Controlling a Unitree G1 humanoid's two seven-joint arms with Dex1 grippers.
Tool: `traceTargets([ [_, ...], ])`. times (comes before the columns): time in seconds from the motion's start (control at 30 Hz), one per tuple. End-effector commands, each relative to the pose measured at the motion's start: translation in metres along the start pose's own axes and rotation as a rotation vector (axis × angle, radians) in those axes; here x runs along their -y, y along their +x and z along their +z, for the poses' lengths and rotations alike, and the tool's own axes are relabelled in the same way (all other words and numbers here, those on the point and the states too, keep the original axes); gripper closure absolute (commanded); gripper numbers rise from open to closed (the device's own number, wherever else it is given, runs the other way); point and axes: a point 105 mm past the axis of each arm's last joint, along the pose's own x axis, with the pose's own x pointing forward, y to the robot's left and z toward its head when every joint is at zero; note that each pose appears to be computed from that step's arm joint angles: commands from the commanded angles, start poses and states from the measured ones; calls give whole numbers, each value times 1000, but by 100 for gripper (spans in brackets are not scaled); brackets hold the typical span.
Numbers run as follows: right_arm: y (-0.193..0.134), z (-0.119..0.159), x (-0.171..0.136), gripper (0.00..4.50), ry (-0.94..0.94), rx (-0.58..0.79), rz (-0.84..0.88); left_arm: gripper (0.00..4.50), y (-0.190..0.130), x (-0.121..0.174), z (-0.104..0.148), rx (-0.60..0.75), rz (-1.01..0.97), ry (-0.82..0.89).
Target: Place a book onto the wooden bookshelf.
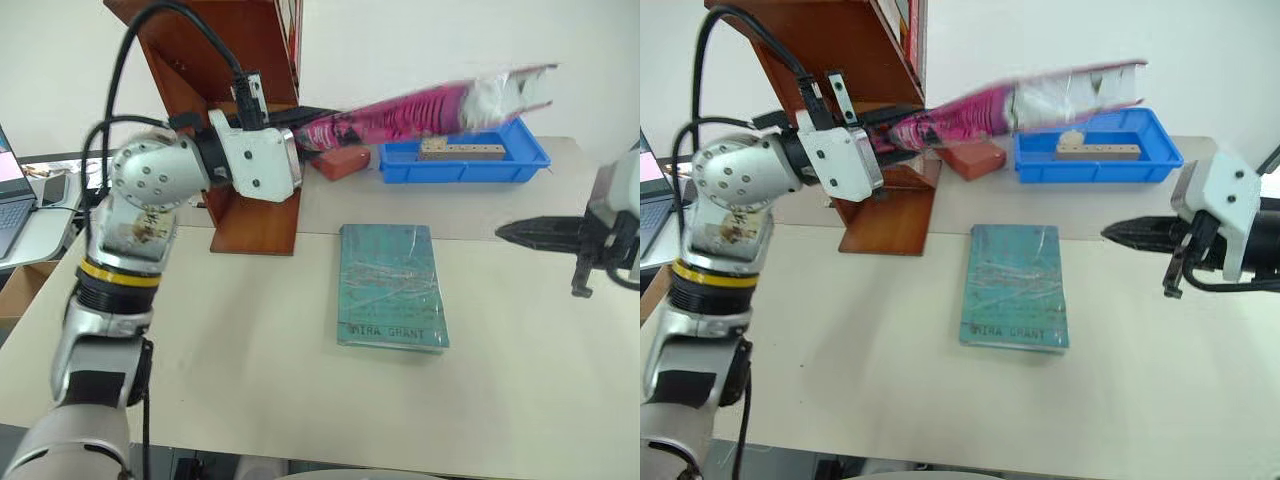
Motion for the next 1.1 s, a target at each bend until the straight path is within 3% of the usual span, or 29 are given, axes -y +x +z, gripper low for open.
traceTargets([
  [0.03,4,20,2,450,-25,72,-1,415,-15,-19,-16,-95,-18,128],
  [0.4,22,55,13,450,-72,235,10,415,-61,-3,-78,-512,-192,108],
  [0.73,28,59,15,450,-82,264,19,415,-73,21,-91,-613,-258,7],
  [1.0,26,52,16,450,-72,255,9,52,-79,23,-90,-642,-269,-46],
  [1.03,26,52,17,450,-72,254,8,21,-82,24,-89,-645,-279,-58],
  [1.1,26,50,18,450,-72,251,5,8,-87,25,-86,-647,-298,-73],
])
